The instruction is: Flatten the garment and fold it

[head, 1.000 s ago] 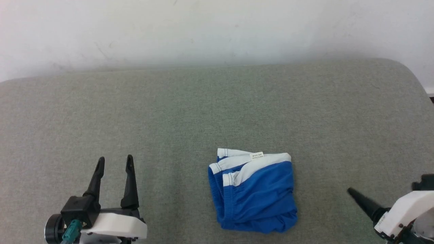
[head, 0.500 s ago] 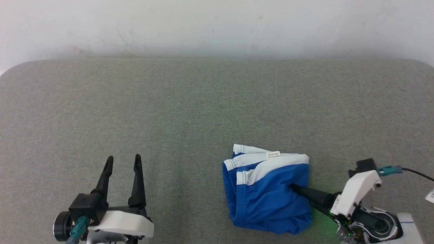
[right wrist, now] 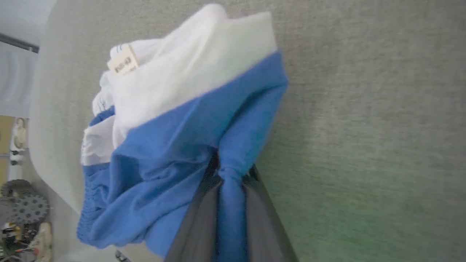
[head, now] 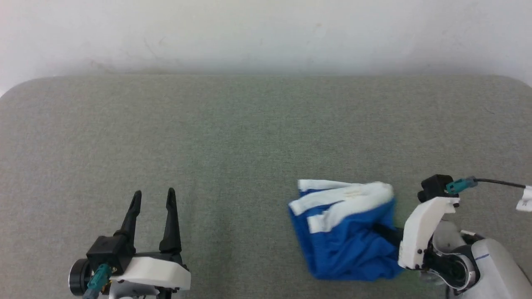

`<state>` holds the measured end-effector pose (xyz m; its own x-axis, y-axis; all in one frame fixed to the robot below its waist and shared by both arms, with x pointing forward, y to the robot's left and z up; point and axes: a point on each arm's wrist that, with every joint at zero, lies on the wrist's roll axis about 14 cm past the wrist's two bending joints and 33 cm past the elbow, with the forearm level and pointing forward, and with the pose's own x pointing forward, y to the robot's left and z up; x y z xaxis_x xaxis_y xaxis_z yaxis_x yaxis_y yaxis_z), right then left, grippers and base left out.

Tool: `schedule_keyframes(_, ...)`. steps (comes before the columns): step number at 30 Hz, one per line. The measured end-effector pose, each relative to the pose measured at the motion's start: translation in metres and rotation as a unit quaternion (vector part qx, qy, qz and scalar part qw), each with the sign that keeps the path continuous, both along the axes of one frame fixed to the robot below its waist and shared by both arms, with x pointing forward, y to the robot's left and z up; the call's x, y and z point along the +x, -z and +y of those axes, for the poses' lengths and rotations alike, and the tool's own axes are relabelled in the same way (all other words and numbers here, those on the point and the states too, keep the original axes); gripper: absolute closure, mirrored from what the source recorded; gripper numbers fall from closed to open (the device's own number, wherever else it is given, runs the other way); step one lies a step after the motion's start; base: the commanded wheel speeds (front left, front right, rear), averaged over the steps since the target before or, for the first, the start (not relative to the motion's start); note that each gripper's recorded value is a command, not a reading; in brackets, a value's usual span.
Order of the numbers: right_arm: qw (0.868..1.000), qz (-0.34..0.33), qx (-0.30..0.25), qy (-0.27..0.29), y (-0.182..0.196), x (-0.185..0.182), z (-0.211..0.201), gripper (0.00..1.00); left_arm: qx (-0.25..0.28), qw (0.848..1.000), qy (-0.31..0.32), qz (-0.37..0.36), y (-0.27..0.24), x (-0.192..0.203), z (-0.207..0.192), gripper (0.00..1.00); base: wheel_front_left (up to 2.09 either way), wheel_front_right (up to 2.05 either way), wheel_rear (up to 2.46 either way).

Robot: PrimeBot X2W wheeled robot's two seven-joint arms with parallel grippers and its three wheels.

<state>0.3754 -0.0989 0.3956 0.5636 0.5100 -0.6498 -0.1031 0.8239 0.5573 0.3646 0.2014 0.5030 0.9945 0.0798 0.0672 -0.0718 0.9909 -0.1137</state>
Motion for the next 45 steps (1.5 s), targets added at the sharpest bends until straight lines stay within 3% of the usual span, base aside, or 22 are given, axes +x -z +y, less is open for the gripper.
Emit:
schedule_keyframes(4, 0.986, -0.035, -0.156, -0.041, 0.007, -0.007, -0.046, 1.00, -0.003, 1.000, 0.018, 0.000, 0.001, 0.004, -0.012, 0.00, 0.00, 0.00, 0.00)
schedule_keyframes(10, 0.963, -0.037, -0.263, -0.040, 0.005, -0.023, -0.103, 1.00, -0.010, 0.998, 0.065, -0.005, -0.001, 0.019, -0.043, 0.00, 0.00, 0.00, 0.00)
schedule_keyframes(13, 0.951, -0.024, -0.309, -0.014, 0.003, -0.032, -0.147, 1.00, -0.011, 0.995, 0.099, -0.007, -0.001, 0.027, -0.065, 0.00, 0.00, 0.00, 0.00)
schedule_keyframes(20, 0.924, -0.015, -0.370, 0.094, -0.007, -0.045, -0.244, 1.00, -0.014, 0.981, 0.191, -0.027, -0.009, 0.058, -0.126, 0.00, 0.00, 0.00, 0.00)
schedule_keyframes(30, 0.882, -0.061, -0.431, 0.180, -0.012, -0.022, -0.319, 1.00, -0.025, 0.970, 0.243, -0.006, 0.020, 0.093, -0.165, 0.00, 0.00, 0.00, 0.00)
schedule_keyframes(31, 0.878, -0.059, -0.437, 0.185, -0.009, -0.023, -0.325, 0.95, -0.027, 0.969, 0.247, -0.004, 0.023, 0.095, -0.168, 0.00, 0.00, 0.00, 0.00)
schedule_keyframes(33, 0.871, -0.062, -0.450, 0.186, -0.003, -0.023, -0.332, 0.03, -0.030, 0.967, 0.252, 0.002, 0.030, 0.099, -0.171, 0.00, 0.00, 0.00, 0.00)
schedule_keyframes(40, 0.848, -0.136, -0.476, 0.189, -0.003, -0.016, -0.340, 0.00, -0.036, 0.969, 0.244, 0.017, 0.044, 0.103, -0.166, 0.00, 0.00, 0.00, 0.00)
schedule_keyframes(45, 0.832, -0.146, -0.491, 0.213, -0.013, -0.037, -0.356, 0.00, -0.048, 0.971, 0.234, 0.012, 0.034, 0.097, -0.160, 0.00, 0.00, 0.00, 0.00)
